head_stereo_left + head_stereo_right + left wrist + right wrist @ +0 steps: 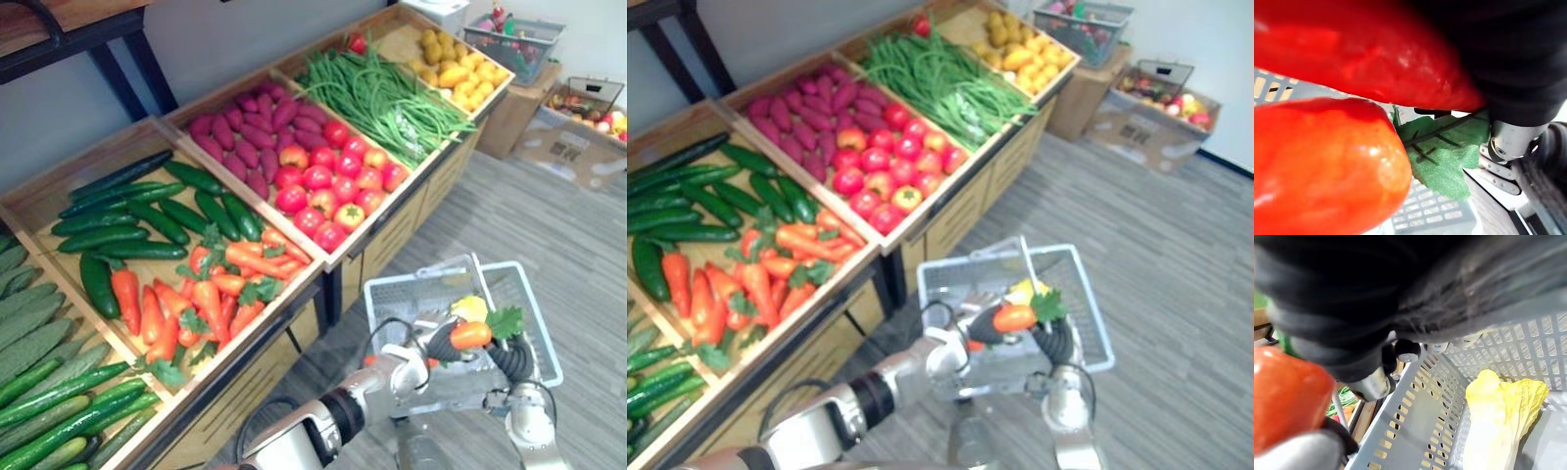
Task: Pick vegetable in the basket
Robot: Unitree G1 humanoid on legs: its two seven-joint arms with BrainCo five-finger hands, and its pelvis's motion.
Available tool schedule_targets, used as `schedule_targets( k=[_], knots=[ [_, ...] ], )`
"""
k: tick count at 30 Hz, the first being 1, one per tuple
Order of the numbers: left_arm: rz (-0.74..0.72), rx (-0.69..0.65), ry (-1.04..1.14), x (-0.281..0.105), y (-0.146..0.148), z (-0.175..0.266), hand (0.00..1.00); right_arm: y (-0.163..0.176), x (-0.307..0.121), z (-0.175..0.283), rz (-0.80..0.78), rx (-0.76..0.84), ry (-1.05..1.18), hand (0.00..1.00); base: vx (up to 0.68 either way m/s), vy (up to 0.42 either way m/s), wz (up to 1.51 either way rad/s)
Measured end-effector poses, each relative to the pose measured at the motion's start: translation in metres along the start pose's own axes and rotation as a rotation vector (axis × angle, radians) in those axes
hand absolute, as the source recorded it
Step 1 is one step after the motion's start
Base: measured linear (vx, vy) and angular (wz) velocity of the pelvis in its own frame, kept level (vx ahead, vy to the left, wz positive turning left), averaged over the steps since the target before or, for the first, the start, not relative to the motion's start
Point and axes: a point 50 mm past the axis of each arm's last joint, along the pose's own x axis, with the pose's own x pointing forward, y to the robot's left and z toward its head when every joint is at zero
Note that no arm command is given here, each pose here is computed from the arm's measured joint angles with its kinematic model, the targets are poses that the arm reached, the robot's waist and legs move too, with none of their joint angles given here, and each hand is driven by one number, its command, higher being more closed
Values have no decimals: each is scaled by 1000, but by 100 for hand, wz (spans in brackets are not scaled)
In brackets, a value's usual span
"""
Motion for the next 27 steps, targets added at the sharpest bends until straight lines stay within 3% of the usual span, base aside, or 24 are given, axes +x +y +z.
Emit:
schedule_targets(
  k=[15,27],
  knots=[
    [-86,96,160,-10,-17,-32,100,11,-3,5,17,51,-1,100,0,0,-1],
    [55,53,106,-1,2,-16,100,9,-4,11,-18,70,-23,100,-28,-59,-4]
  ],
)
